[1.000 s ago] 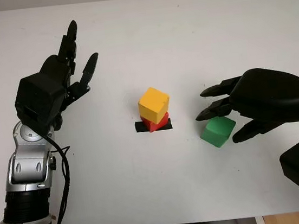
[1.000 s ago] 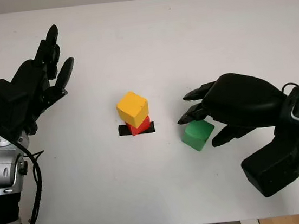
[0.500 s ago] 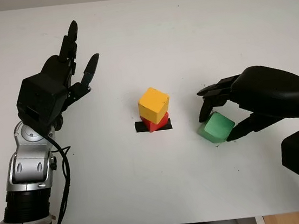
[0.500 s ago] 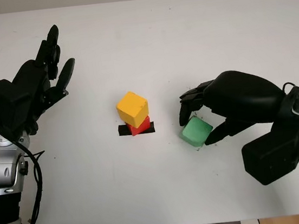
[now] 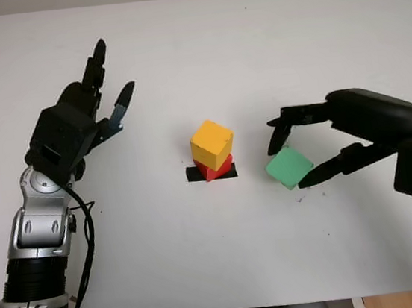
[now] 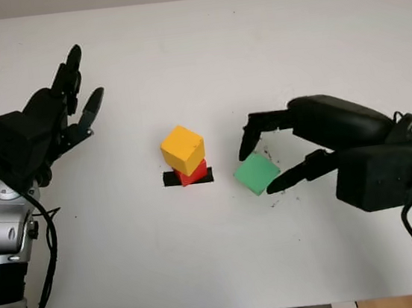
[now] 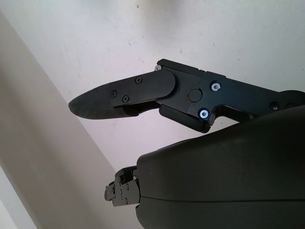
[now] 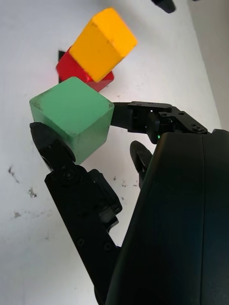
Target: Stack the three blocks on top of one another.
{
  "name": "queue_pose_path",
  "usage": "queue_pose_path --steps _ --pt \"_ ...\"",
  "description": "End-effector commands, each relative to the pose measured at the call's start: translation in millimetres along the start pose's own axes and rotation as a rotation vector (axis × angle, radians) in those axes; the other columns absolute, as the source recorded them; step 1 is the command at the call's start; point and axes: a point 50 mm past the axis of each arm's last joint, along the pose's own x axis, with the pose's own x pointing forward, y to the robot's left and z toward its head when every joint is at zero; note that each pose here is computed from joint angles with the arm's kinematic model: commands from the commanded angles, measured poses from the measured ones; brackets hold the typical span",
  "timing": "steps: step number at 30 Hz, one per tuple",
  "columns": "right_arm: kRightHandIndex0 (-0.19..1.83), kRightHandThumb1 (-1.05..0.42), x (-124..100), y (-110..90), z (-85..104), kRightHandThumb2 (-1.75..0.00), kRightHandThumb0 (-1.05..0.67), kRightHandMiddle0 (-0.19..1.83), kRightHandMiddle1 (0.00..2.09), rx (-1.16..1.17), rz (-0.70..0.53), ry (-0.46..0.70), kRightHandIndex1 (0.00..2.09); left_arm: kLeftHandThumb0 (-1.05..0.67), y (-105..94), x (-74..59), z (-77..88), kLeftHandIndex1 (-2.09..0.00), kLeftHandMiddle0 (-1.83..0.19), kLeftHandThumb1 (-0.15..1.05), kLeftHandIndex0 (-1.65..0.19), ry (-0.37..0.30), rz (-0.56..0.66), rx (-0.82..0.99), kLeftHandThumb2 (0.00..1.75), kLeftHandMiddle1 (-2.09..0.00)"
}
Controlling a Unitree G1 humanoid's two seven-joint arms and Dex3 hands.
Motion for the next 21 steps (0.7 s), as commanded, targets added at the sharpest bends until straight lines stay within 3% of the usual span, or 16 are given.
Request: queue_pose_path --steps 1,12,21 --pt "0.44 -0.9 -1.5 -7.3 7.3 -0.06 -0.36 0.43 1.44 0.016 -0.03 -0.012 0.06 -0.69 2.4 1.9 6.0 -0.04 0.18 1.05 0.18 -0.018 0.01 0.011 0.61 -0.04" --pt "0.36 -0.9 -1.3 -37.7 8.1 -0.06 -0.41 0.42 1.49 0.342 -0.224 -0.017 0.02 -0.68 2.6 0.5 4.0 -0.05 0.19 1.05 0.18 -0.023 0.017 0.005 0.62 -0.05" --pt "0.23 -0.95 11.6 -54.3 22.6 -0.07 -0.39 0.29 1.74 0.69 -0.319 -0.106 0.0 -0.66 3.7 0.0 2.9 -0.04 0.19 1.05 0.19 -0.03 0.015 0.004 0.63 -0.03"
